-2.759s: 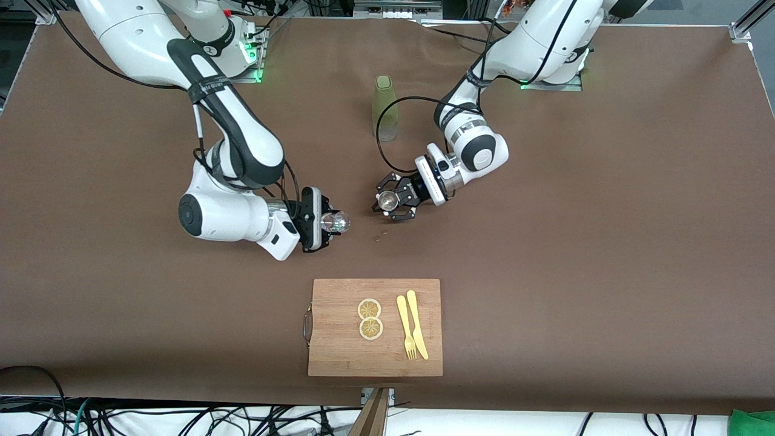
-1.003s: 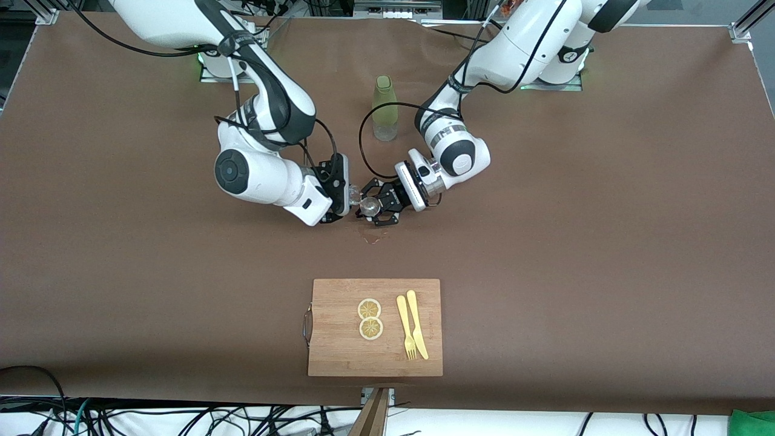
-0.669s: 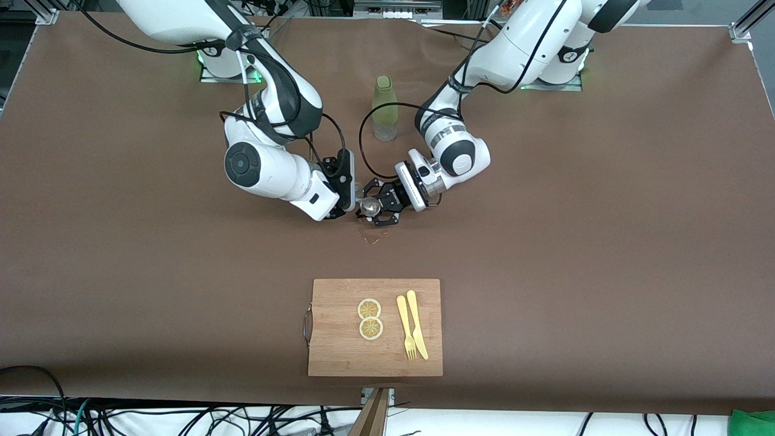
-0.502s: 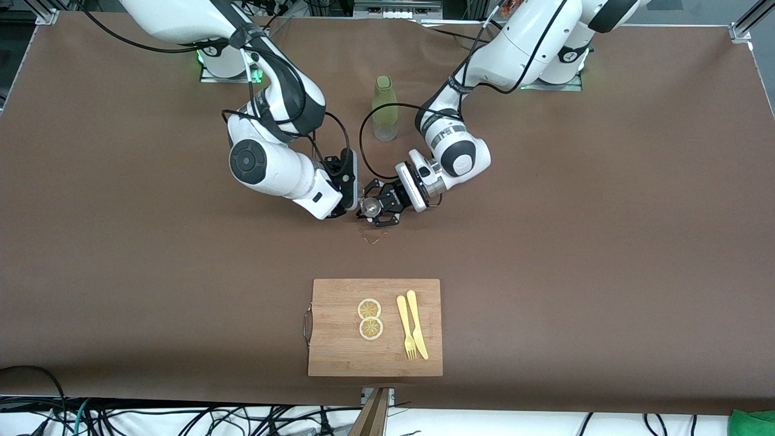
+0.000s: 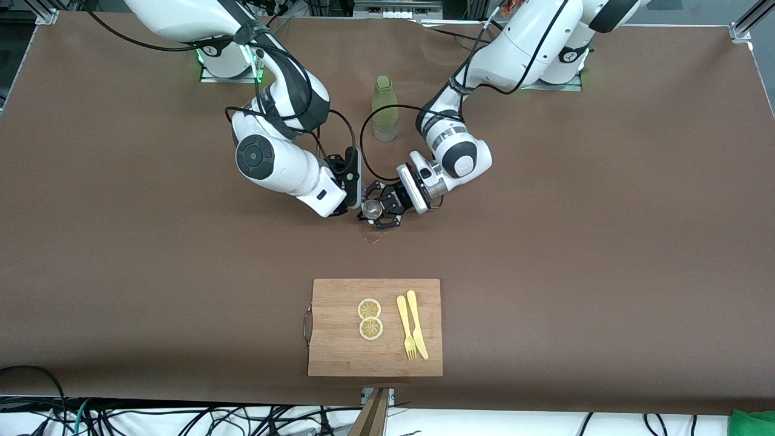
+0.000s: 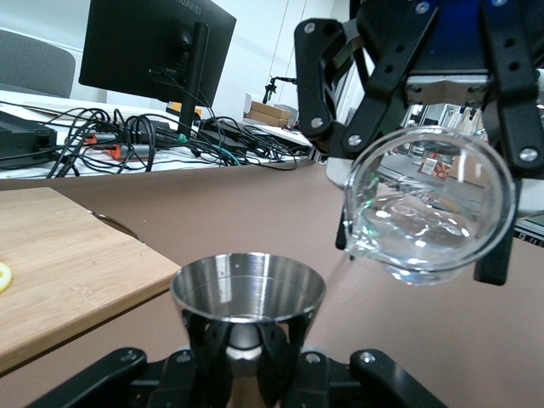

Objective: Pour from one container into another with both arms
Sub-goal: 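Tilt the beaker upright and move it back while the left gripper withdraws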

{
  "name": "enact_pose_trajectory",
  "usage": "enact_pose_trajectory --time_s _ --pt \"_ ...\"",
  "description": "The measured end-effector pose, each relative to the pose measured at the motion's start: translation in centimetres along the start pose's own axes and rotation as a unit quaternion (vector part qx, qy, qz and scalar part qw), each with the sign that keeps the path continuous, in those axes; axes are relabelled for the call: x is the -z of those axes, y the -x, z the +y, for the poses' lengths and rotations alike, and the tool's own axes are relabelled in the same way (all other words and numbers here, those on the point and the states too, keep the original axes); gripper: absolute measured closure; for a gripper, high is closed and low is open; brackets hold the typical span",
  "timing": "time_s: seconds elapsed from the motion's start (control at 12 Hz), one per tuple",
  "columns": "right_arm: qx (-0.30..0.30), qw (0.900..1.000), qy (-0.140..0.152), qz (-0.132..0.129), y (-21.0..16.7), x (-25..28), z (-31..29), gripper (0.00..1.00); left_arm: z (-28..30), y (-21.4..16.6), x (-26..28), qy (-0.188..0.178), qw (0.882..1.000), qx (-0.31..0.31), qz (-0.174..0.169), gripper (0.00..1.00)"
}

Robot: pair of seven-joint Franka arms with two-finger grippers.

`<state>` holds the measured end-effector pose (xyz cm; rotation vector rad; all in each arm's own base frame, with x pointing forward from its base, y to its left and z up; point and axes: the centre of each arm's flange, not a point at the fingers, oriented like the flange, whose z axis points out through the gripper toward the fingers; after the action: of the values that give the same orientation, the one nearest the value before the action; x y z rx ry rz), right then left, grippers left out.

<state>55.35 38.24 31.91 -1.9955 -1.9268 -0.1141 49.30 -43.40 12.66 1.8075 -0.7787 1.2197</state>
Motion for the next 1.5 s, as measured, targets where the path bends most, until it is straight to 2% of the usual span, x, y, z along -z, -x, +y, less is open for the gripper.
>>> enact_pose_trajectory --time_s 0.5,0.67,1.17,1.5 --pt "-0.008 1.000 0.007 0.002 0.5 0.7 0.5 0.51 -0.2 0.0 0.1 -0.002 1.000 -0.001 0.000 0.90" --pt "-0.020 1.000 0.007 0.011 1.5 1.2 1.2 0.51 -0.2 0.0 0.1 -0.002 1.000 -0.001 0.000 0.90" --pt "-0.029 0.992 -0.015 0.125 6.2 3.7 4.3 0.51 -0.3 0.0 0.1 -0.002 1.000 -0.001 -0.001 0.90" --pt "-0.039 0.978 -0.027 0.205 9.6 5.1 5.9 0.51 -2.3 -0.7 1.0 -0.018 1.000 -0.006 0.002 0.90"
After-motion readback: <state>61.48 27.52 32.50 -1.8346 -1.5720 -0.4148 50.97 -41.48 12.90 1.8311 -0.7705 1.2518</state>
